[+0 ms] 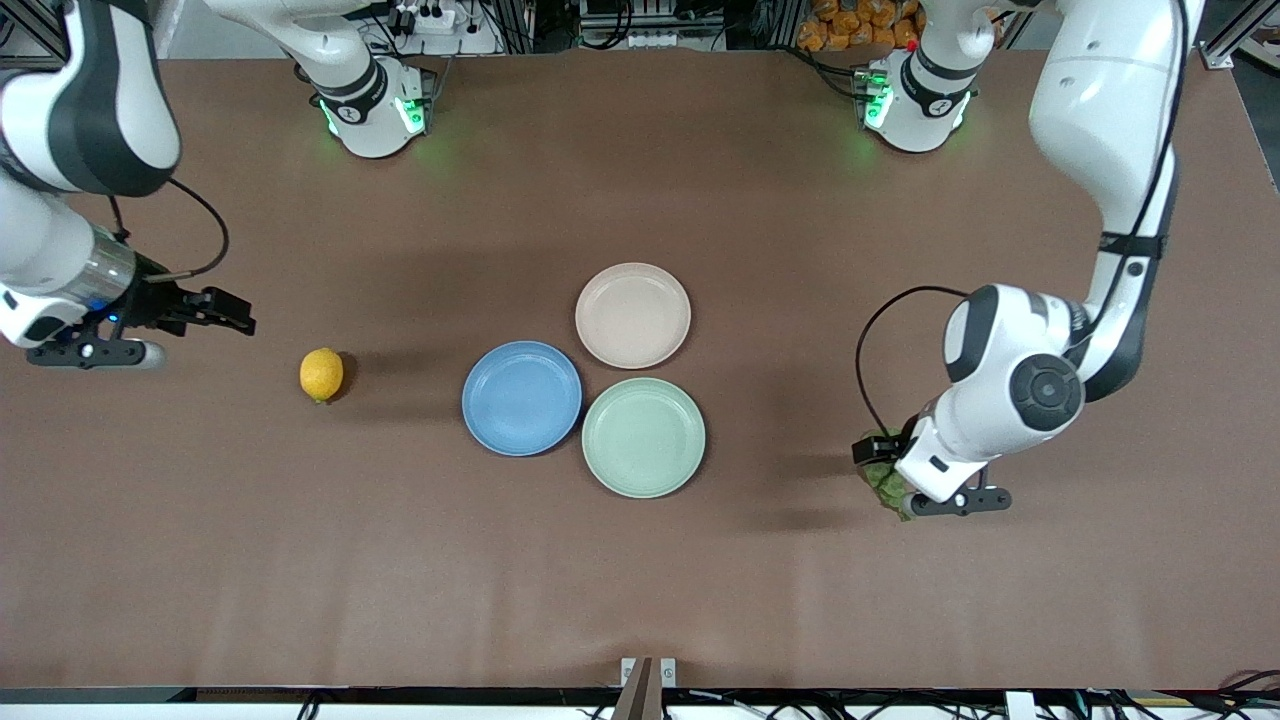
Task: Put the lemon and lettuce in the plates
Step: 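Reach the right gripper to the lemon while the left gripper reaches the lettuce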
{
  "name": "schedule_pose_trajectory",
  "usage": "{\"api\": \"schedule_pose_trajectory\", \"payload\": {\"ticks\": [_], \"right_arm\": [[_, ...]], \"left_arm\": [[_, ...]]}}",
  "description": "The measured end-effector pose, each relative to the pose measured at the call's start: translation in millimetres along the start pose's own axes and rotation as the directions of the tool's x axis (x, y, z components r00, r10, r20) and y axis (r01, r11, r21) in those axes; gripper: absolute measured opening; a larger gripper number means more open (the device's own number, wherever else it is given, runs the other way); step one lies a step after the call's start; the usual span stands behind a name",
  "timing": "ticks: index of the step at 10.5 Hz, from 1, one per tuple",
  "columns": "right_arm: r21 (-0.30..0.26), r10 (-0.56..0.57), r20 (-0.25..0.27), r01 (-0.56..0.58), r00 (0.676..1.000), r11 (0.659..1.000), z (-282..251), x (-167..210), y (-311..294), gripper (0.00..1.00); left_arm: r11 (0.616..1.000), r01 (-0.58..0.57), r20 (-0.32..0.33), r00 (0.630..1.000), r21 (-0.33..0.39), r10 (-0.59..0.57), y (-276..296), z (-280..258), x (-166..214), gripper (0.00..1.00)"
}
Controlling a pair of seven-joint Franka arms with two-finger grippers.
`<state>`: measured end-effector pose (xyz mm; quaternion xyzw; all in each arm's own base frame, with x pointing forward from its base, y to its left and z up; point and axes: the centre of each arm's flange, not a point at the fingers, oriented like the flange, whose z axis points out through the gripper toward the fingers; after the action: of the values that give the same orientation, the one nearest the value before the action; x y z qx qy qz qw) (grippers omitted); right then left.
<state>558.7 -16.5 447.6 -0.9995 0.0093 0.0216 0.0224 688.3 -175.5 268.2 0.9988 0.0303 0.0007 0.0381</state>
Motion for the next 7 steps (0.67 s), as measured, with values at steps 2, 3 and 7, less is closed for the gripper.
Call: {"api": "schedule_pose_trajectory", "payload": {"ticks": [2,3,7], "right_arm": [[-0.003,0.001,-0.014,-0.001,1.000,1.000,35.4,-7.3,2.1,1.00],[-0.004,0.002,-0.022,-0.002,1.000,1.000,51.5,-11.6,3.2,1.00],[-0.012,0.014,-0.011,-0.014,1.000,1.000,109.4,-28.2,9.7,1.00]], "left_arm": [[1.000,-0.004,0.001,1.000,0.017,0.004,-8.4,34.0,2.7,1.00],[0.999,-0.018,-0.001,1.000,0.038,0.018,-11.1,40.0,3.2,1.00],[0.998,-0.031,-0.016,0.999,0.055,0.032,-20.6,70.3,5.7,1.00]]}}
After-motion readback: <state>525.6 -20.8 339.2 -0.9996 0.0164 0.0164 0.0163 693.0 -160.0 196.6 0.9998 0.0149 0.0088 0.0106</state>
